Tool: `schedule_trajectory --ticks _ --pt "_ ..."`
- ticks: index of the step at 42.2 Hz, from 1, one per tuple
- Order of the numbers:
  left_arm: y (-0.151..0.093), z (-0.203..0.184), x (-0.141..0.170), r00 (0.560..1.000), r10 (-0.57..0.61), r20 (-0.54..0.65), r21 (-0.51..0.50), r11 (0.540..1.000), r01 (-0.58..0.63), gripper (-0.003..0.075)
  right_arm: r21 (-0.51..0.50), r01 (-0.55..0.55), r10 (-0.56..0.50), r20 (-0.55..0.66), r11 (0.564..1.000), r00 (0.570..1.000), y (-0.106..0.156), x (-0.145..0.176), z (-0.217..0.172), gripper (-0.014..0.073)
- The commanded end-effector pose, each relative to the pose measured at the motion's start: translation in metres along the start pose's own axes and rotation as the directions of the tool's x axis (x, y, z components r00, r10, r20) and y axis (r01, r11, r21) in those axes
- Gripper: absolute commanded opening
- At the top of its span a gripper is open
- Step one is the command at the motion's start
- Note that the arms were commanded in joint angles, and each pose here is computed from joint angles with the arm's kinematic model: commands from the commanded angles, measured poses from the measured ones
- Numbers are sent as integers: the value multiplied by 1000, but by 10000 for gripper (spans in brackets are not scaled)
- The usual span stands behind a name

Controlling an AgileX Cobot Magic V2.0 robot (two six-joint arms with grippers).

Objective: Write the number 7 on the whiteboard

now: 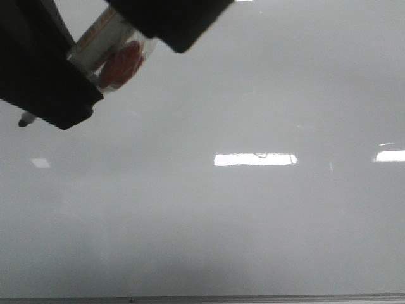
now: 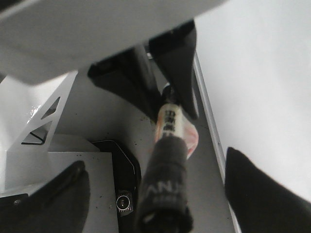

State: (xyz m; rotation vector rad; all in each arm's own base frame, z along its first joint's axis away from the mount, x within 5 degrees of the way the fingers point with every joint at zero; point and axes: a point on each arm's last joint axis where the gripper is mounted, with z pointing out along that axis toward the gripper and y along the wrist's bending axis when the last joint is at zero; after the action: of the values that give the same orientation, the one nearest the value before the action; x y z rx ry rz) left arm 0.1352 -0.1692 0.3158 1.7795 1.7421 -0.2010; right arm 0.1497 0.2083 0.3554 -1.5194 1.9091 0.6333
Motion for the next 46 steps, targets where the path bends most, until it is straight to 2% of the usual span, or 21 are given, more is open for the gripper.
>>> schedule_trajectory --ticks 1,4,10,14,25,31,33,36,38,39,41,42,44,46 --pt "5 -13 -12 996 5 88 -61 998 1 -20 35 17 -20 100 999 995 -4 -17 -7 591" --pt "5 -13 -12 996 5 88 -61 998 1 -20 40 13 -18 110 999 994 -5 -19 -5 572" --pt "6 -13 -12 996 5 92 -66 998 1 -20 34 3 -7 113 999 994 -6 -19 -2 428" --pt "6 -13 -13 995 5 101 -75 997 2 -20 31 -1 -2 114 1000 993 -6 -20 -1 315" --pt "8 -14 -15 993 7 121 -97 995 5 -20 20 -3 1 149 1000 989 -5 -23 -1 -66" --pt "10 -14 -16 991 5 136 -111 994 10 -8 17 -2 0 147 1000 989 -5 -23 -1 -62" --pt "10 -14 -17 990 6 143 -119 993 11 29 17 -2 0 148 1000 989 -5 -23 -1 -61" --pt "10 -15 -17 989 7 146 -122 992 11 151 21 -3 0 151 1000 989 -5 -23 -1 -61" --pt "10 -16 -17 989 4 148 -123 992 14 288 23 -4 1 152 1000 988 -6 -23 -1 -61" --pt "10 -16 -17 989 2 147 -121 992 16 325 23 -5 1 152 1000 988 -6 -23 -2 -61" --pt "10 -17 -16 989 -4 149 -121 992 22 479 29 -6 2 151 1000 988 -7 -23 -2 -61" --pt "9 -18 -16 988 -9 152 -121 992 28 515 31 -9 4 151 999 988 -8 -22 -2 -61" --pt "9 -20 -16 987 -25 159 -123 991 45 636 40 -12 6 149 999 989 -11 -21 -3 -61" --pt "8 -25 -15 986 -22 164 -125 991 43 699 50 -17 10 146 999 989 -14 -20 -4 -61"
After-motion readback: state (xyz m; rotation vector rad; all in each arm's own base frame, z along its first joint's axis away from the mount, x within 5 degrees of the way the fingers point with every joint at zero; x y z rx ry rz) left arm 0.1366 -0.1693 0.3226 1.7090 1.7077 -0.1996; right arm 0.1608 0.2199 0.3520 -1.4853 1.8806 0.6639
